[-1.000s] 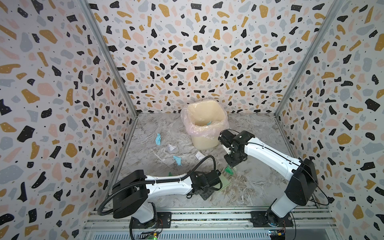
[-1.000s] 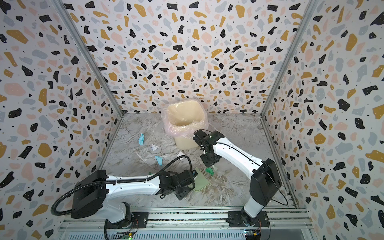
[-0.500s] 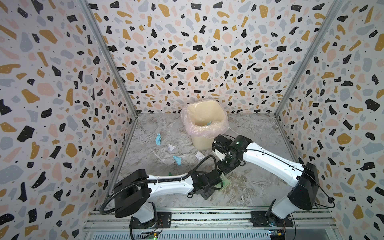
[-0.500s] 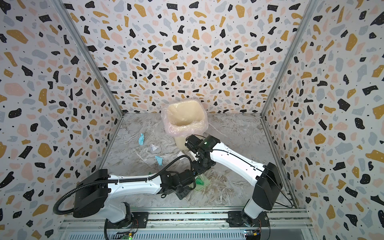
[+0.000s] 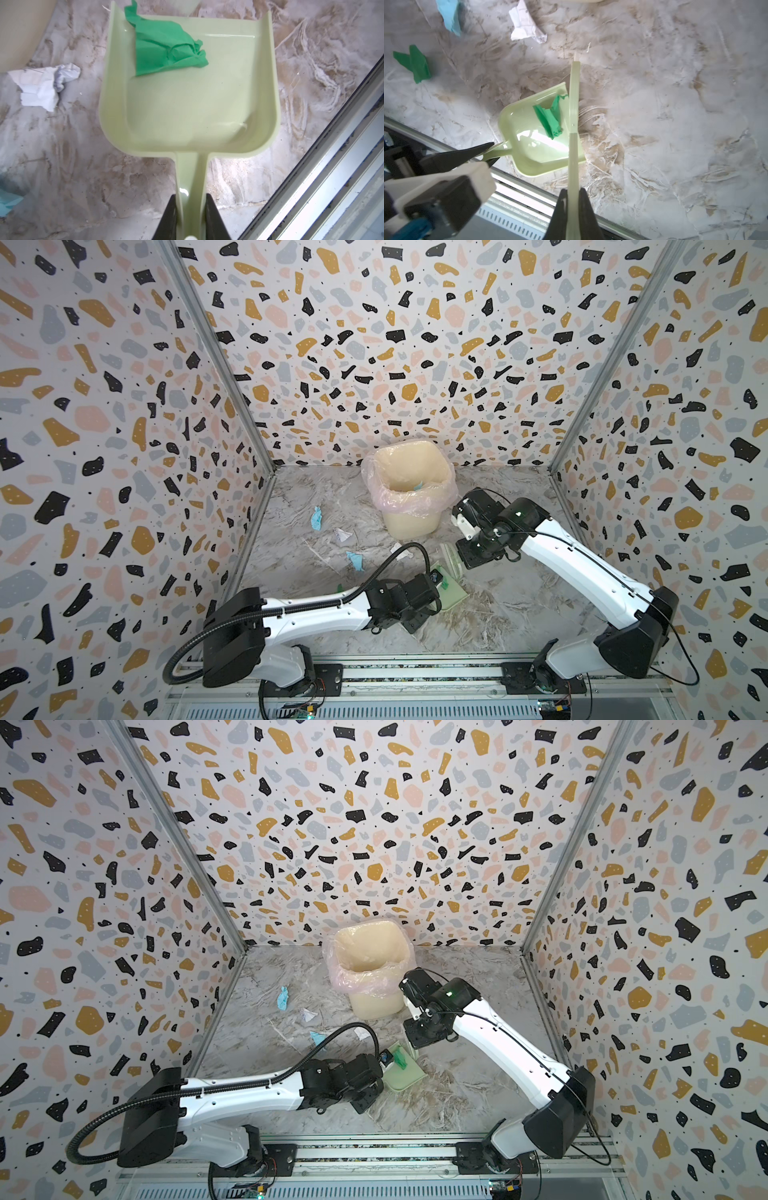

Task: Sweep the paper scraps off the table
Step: 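Sweep the green scrap with the right gripper's brush into the dustpan, then lift the loaded dustpan toward the bin with the left gripper while the right withdraws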

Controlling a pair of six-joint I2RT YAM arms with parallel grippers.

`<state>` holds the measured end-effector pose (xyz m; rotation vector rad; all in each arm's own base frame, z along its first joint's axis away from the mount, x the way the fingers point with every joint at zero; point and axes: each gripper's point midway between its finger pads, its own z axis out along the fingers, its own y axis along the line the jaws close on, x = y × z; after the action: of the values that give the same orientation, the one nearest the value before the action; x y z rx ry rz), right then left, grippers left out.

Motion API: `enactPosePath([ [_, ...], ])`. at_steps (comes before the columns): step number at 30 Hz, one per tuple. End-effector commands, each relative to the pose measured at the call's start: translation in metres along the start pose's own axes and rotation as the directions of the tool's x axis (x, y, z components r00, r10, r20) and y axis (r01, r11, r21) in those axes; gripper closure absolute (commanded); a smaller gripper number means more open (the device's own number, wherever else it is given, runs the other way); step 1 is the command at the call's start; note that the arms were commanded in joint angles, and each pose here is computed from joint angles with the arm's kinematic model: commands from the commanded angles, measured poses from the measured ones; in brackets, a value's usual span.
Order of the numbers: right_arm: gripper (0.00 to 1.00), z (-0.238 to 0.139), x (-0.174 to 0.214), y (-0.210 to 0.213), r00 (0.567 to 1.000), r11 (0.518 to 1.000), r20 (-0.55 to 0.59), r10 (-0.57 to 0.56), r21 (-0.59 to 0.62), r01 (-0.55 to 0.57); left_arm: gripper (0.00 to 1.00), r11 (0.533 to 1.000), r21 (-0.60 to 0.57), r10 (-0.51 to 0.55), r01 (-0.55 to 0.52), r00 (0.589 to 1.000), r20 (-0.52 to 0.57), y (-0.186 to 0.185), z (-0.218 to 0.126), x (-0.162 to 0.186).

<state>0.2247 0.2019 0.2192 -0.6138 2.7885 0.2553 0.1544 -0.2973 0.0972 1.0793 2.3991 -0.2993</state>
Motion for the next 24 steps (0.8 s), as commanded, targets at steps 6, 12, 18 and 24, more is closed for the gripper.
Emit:
enactPosePath([
  [6, 1.0, -0.023, -0.005, -0.005, 0.997, 0.999, 0.08, 0.015, -0.045, -0.011, 1.0, 0.999, -0.026, -0.019, 0.02, 1.0, 0.006, 0.007, 0.0, 0.004],
  [12, 1.0, -0.034, -0.008, -0.025, 0.988, 0.998, 0.138, 0.067, -0.019, -0.065, 1.0, 0.994, -0.094, -0.045, 0.054, 0.994, 0.102, 0.024, -0.03, -0.013],
  [18, 1.0, -0.039, -0.006, -0.037, 0.975, 0.99, 0.184, 0.128, -0.087, -0.114, 1.0, 0.981, -0.159, -0.072, 0.106, 0.976, 0.205, 0.046, -0.081, -0.03],
  [24, 1.0, -0.035, 0.001, -0.048, 0.964, 0.977, 0.195, 0.181, -0.149, -0.154, 1.0, 0.965, -0.211, -0.087, 0.154, 0.952, 0.295, 0.066, -0.131, -0.042],
])
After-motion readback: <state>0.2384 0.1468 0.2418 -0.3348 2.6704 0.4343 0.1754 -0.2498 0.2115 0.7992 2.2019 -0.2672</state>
